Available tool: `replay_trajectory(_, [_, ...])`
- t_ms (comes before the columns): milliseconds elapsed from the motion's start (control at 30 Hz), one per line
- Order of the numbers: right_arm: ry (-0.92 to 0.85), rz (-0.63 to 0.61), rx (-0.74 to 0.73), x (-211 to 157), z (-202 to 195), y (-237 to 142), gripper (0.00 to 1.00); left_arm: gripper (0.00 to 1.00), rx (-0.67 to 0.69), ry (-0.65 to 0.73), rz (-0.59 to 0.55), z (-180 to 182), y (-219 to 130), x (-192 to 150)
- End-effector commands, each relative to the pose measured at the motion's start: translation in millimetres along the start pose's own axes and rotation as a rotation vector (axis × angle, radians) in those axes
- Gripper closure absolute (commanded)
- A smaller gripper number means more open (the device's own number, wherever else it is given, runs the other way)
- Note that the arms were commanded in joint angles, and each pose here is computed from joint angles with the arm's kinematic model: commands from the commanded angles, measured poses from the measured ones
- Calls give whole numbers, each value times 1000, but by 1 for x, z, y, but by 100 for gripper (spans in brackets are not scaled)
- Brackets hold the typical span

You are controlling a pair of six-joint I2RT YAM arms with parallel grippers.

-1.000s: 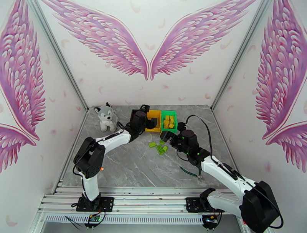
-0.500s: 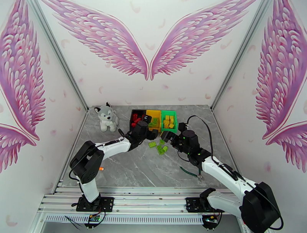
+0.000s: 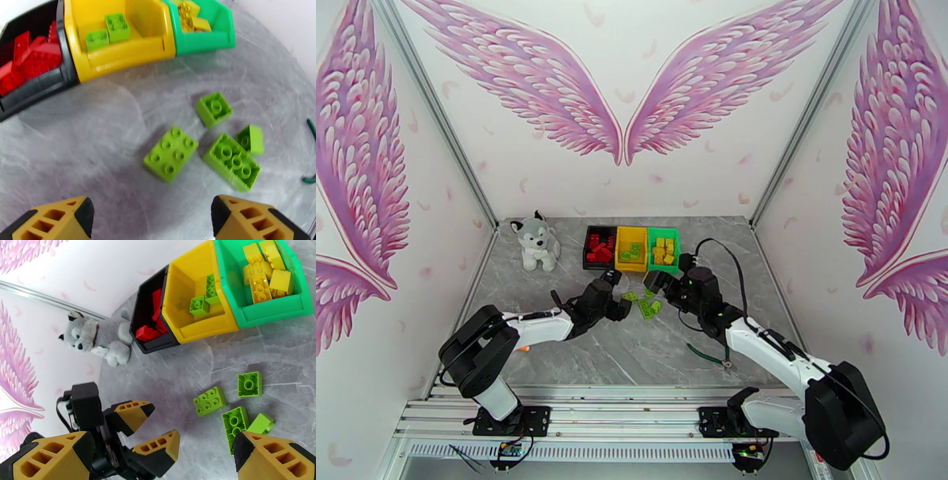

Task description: Sort the legos into containers by color

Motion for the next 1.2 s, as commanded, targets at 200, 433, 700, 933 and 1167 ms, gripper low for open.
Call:
replay_trajectory(200, [45,50,44,2,-2,23,1,14,-39,-8,-25,2,-2,-36])
replay_trajectory(433, [50,60,58,1,-2,25,1,12,14,16,7,4,12,-48])
replay_trajectory(700, [42,49,62,2,0,20,1,13,41,74,41,-1,39,-40])
replay_trajectory(933, [42,53,67,3,-1,20,1,18,38,92,57,2,62,-24])
replay_trajectory(1167, [53,57,72,5,-3,21,1,27,38,126,76,-1,75,-12])
Point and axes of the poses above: each hand's point on the last joint's axis, 136 mm out from that joint toward the fingers, its own y axis out along the fingers, its own z axis along the line the jaws close on, x = y × z, the point moved 10 cm from there along -y, back along the fingers, and after that the axes turned 7 degrees about -y, right-handed, at the moved point
